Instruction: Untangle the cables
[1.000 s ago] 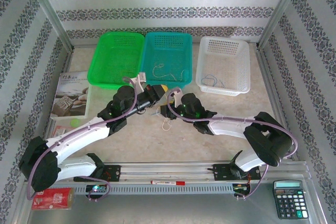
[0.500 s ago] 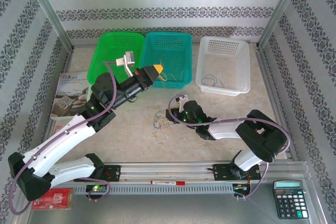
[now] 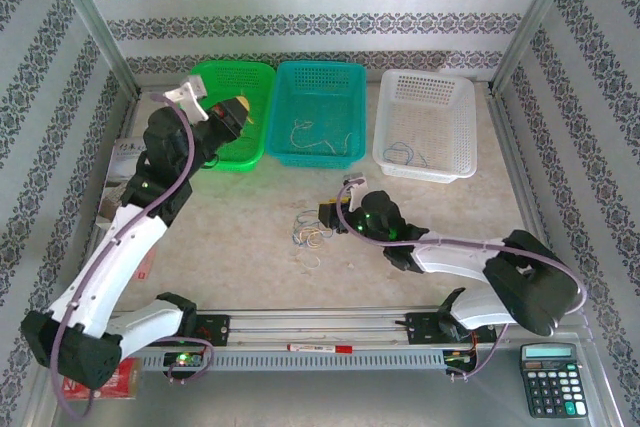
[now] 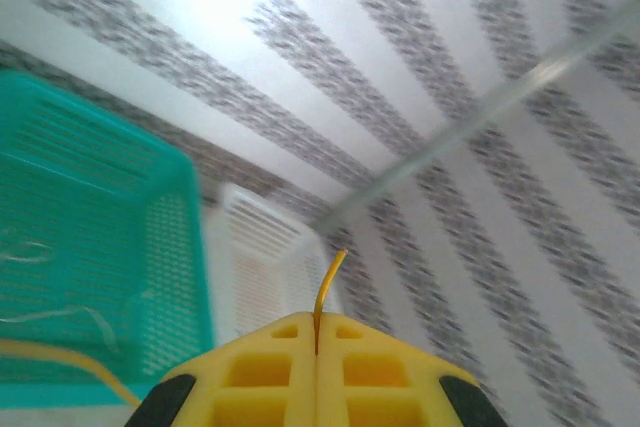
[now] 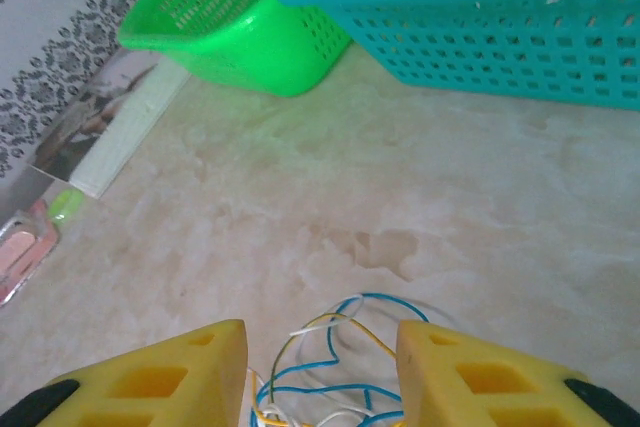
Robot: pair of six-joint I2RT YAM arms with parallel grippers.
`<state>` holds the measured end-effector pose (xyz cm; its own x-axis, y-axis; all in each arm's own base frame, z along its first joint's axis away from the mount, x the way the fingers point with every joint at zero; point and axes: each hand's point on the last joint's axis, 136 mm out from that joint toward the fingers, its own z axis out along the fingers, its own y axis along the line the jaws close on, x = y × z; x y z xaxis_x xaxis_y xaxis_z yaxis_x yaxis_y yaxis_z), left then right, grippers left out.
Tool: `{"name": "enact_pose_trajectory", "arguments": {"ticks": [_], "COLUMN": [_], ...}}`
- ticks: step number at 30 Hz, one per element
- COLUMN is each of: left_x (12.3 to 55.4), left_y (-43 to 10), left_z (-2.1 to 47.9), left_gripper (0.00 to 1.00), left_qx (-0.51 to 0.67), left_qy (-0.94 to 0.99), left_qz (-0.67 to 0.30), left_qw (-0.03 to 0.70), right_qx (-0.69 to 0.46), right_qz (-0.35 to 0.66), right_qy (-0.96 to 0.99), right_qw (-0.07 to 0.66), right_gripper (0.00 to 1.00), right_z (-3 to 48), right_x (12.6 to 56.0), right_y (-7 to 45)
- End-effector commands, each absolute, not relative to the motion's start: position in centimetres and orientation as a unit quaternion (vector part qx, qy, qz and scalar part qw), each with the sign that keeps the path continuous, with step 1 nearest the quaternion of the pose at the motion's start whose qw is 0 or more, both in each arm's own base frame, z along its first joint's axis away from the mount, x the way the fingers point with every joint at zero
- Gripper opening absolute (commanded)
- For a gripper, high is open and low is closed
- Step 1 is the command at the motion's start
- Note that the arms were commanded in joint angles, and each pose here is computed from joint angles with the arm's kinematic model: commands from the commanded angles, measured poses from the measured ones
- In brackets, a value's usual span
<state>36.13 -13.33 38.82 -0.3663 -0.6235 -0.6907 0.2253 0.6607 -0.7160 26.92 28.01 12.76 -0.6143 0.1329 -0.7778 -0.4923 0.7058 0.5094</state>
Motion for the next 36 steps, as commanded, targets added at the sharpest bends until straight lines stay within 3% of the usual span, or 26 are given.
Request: {"name": "enact_pose_trajectory", "arguments": {"ticks": [1,9,20,25,28,33,36], "left_x": [38.2,45.3,52.5,53.4,53.3,52.3,51.3], "left_y": [-11.1,-6.4,-3.0,-2.3,-2.3,-2.8,-3.8], "left_z": [37.4,32.2,24.4,22.5,23.2,25.5,27.0], "left_gripper": [0.00,0.00,0.16,0.36,0.61,0.91,1.00], "left_qx": [-0.114,-0.134,-0.142,-0.143,-0.143,-0.135,-0.128], "left_qy": [0.755,0.797,0.854,0.877,0.876,0.867,0.858], "left_qz": [-0.322,-0.228,-0.162,-0.148,-0.152,-0.170,-0.205], "left_qw": [0.559,0.543,0.474,0.434,0.434,0.448,0.453], "right_qx": [-0.105,-0.099,-0.095,-0.097,-0.096,-0.098,-0.101], "right_qz": [0.357,0.356,0.346,0.345,0.342,0.343,0.344], "right_qy": [0.830,0.837,0.853,0.859,0.861,0.863,0.864], "right_qw": [0.415,0.404,0.379,0.367,0.363,0.357,0.353], "right_gripper": [0.45,0.46,0.46,0.46,0.46,0.46,0.46], "right_z": [12.7,13.7,13.2,12.9,12.7,12.6,12.7], "right_x": [26.2,25.6,25.4,25.0,24.9,25.0,25.1], "right_y": [27.2,26.2,25.6,25.6,25.4,25.7,26.0]}}
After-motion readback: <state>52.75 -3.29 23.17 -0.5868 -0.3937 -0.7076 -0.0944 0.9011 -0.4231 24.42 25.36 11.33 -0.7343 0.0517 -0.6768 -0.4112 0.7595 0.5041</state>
